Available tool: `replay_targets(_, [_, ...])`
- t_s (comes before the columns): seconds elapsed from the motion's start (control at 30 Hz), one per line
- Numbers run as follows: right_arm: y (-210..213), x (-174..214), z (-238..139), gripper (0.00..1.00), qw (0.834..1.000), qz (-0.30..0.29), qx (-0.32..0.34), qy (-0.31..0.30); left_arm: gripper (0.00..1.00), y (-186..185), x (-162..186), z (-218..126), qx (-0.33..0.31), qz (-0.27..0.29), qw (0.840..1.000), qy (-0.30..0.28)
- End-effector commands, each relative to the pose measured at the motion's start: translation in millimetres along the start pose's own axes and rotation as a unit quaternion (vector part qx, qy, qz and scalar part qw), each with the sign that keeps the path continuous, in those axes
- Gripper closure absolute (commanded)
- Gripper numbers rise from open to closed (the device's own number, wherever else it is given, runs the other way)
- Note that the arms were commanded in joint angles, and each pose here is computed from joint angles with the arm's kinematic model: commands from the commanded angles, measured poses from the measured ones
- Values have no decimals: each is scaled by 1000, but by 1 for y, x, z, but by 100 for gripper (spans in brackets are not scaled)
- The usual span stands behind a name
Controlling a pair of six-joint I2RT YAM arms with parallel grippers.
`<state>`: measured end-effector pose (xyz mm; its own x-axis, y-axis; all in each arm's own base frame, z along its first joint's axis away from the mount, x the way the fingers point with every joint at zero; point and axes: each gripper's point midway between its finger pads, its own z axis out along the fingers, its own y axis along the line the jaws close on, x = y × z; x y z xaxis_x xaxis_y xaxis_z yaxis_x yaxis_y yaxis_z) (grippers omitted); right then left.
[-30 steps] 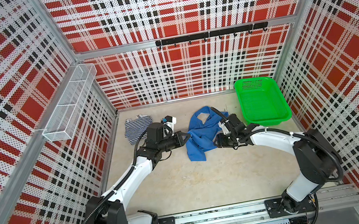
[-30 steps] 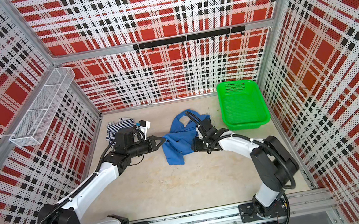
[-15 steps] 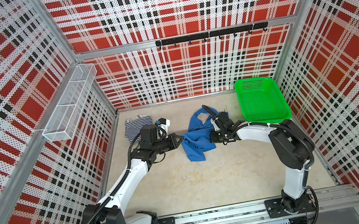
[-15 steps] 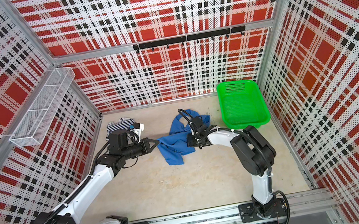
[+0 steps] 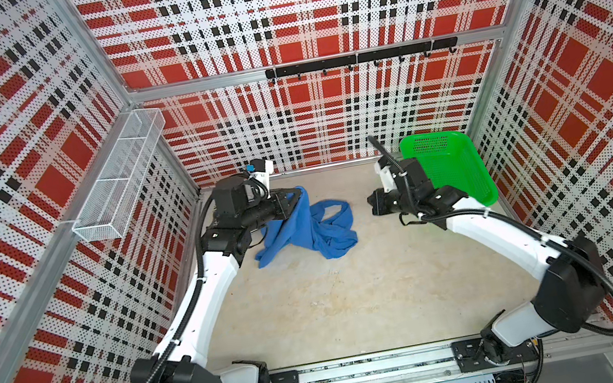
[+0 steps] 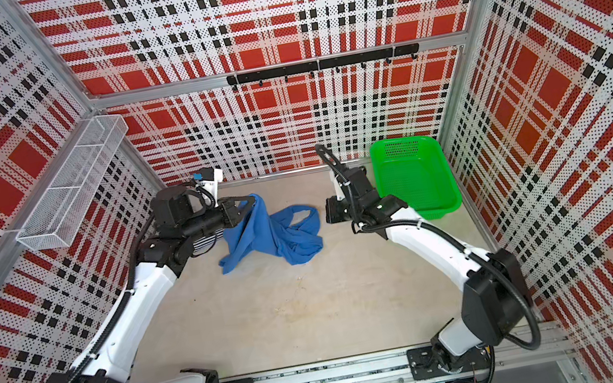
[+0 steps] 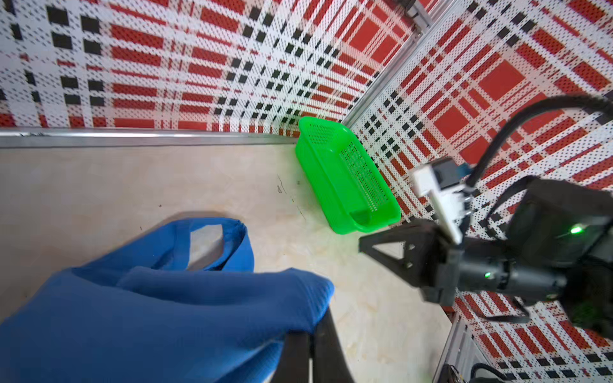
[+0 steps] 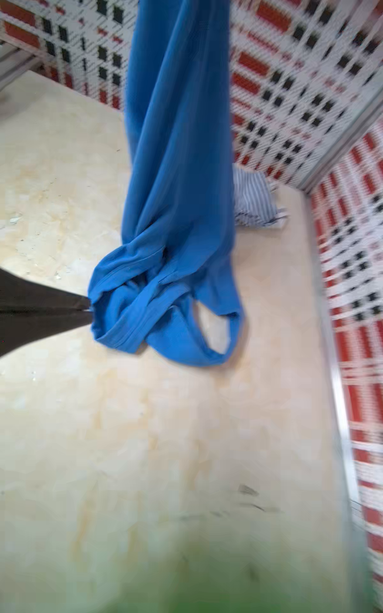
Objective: Fold and stack the tank tops
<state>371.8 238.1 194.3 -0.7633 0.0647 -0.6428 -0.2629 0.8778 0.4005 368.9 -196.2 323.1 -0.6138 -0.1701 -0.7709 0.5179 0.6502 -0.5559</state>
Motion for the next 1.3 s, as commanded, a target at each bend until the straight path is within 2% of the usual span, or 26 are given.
replay_targets(0.0, [-13,28,11,99,999,42,-4,31,100,-25,15,26,46,-7,998,30])
replay_targets(0.13, [-42,36,8,92,997,70,12,36,100,-81,14,70,123,5,991,53])
replay_targets(0.27, [-71,41,-5,91,994,97,26,30,100,-141,-31,86,198,31,980,19])
replay_targets(0.33, [-82,43,-13,90,994,102,38,28,100,-144,-47,88,197,39,979,9])
replay_targets(0.43, [-94,48,-26,85,993,101,59,32,100,-98,-42,89,128,32,991,16])
replay_targets(0.57, [-107,66,-35,74,991,83,91,58,100,-7,21,72,31,-21,998,54])
replay_targets(0.67, [-113,80,-37,70,988,79,104,83,100,35,75,50,-4,-62,995,74])
replay_targets(0.8, [-120,87,-41,67,985,73,122,97,100,51,135,35,-20,-83,989,117])
replay_targets(0.93, [-140,97,-47,54,977,61,173,112,100,60,179,25,-47,-90,982,156])
replay_targets(1.1, [-161,97,-35,49,973,63,192,112,100,65,199,20,-52,-95,979,174])
replay_targets(1.27, [-164,81,1,41,980,60,158,109,100,63,200,22,-48,-92,979,177])
